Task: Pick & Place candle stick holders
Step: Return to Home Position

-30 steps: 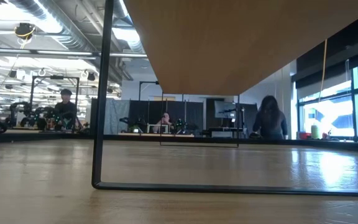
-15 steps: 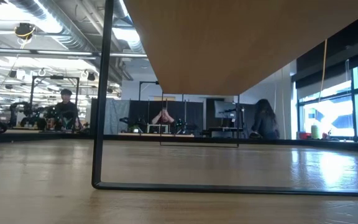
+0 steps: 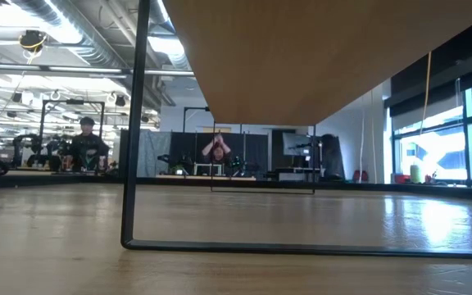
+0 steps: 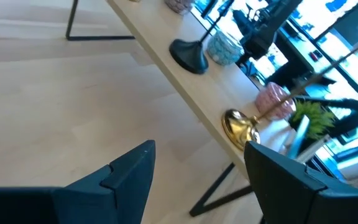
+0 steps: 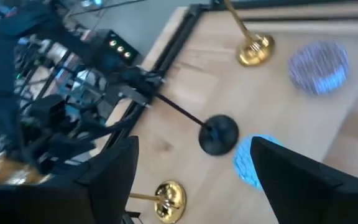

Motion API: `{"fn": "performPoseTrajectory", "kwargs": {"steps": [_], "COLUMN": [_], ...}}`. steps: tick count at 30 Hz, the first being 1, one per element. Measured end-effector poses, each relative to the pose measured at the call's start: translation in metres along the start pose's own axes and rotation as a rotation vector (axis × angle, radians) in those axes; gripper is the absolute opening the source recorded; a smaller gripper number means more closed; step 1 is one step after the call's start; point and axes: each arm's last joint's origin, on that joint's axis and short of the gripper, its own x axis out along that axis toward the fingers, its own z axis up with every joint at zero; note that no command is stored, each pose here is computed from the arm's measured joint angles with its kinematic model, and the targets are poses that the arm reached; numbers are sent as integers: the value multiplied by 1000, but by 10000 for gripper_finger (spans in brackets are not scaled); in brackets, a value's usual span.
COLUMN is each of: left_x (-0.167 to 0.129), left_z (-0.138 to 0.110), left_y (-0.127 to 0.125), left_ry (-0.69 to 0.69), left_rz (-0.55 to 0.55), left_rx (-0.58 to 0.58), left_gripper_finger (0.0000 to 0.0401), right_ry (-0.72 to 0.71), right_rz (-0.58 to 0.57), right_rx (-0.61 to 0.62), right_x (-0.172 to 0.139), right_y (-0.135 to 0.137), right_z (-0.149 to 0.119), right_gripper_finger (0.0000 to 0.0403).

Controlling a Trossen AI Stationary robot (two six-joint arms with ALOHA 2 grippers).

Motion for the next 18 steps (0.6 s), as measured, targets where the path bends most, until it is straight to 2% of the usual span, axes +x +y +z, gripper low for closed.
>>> {"fn": "performPoseTrajectory", "kwargs": {"steps": [6,14,18], "left_x": [18,46,58], "left_z": [8,20,26], "left_y": [-3,-2,0], "left_ry": [-43,-40,-37], "left_rz": [49,184,245], "left_rx": [-51,-112,-136], "left_gripper_finger": [243,243,243], "right_ry": [0,40,22], "right_rz": [62,162,204], "right_rx": [-180,-511,-607], "right_x": [-10,-26,-35], "right_y": [10,17,20], "right_z": [7,-12,-21], "right_gripper_finger": [312,297,283]}}
